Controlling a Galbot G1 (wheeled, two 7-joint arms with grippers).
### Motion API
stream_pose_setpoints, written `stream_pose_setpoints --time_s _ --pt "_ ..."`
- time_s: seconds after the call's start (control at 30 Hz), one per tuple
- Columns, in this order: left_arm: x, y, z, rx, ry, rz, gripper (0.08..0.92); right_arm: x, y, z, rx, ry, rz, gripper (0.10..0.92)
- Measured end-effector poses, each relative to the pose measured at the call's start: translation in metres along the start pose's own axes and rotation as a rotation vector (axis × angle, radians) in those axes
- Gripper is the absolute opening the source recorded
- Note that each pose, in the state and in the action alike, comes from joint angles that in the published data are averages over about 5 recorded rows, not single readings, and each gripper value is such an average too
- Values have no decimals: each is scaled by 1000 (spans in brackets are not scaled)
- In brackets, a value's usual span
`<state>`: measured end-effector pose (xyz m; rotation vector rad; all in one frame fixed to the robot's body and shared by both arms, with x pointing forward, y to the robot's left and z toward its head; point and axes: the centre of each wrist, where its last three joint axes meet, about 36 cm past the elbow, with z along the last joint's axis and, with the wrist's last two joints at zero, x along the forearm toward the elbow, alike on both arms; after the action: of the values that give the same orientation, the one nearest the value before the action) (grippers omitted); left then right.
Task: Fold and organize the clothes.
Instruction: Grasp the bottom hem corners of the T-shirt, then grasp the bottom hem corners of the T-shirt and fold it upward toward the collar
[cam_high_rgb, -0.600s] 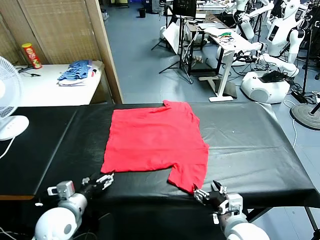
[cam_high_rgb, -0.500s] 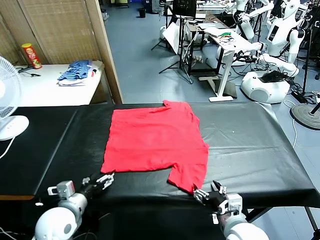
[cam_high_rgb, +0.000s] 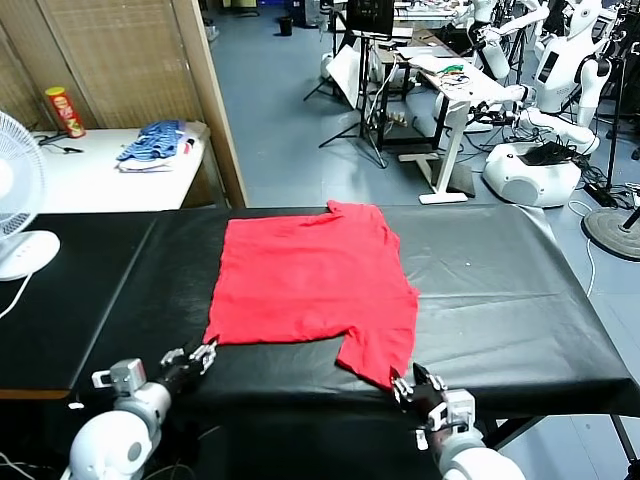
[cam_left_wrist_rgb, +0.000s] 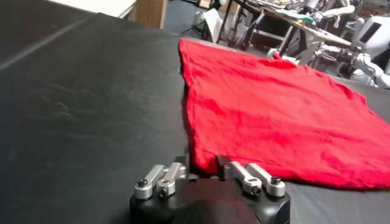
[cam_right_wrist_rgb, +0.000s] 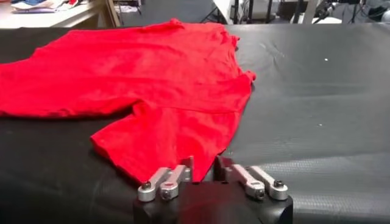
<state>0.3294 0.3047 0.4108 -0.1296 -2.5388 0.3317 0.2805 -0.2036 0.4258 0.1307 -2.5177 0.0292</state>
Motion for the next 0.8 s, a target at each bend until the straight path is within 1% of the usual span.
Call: stream_pose_setpoints --time_s 0.03,0.17,0.27,0.37,0.43,0.5,0.6,0.7,0.8 --pt "1 -1 1 -2 0 0 126 3 -1 -1 2 0 6 121" --pt "6 -3 2 -14 -3 -12 125 19 -4 -5 9 -2 25 121" --pt "16 -5 0 -25 -7 -24 125 35 -7 -10 11 -17 31 121" --pt "29 -8 -1 -34 -10 -27 125 46 -11 -14 11 -51 31 121" --pt "38 -12 -2 -33 -18 -18 125 48 -15 -18 6 -87 25 121" --pt "45 -17 -4 -26 -43 -3 125 45 -20 -21 -3 -133 11 121" --pt "48 -23 -8 -11 -100 16 125 31 -29 -25 -6 -208 -12 121" --pt "42 -29 -12 2 -150 29 125 5 -38 -29 4 -272 -27 121" --pt "31 -32 -17 12 -195 32 125 -25 -47 -32 13 -327 -33 121"
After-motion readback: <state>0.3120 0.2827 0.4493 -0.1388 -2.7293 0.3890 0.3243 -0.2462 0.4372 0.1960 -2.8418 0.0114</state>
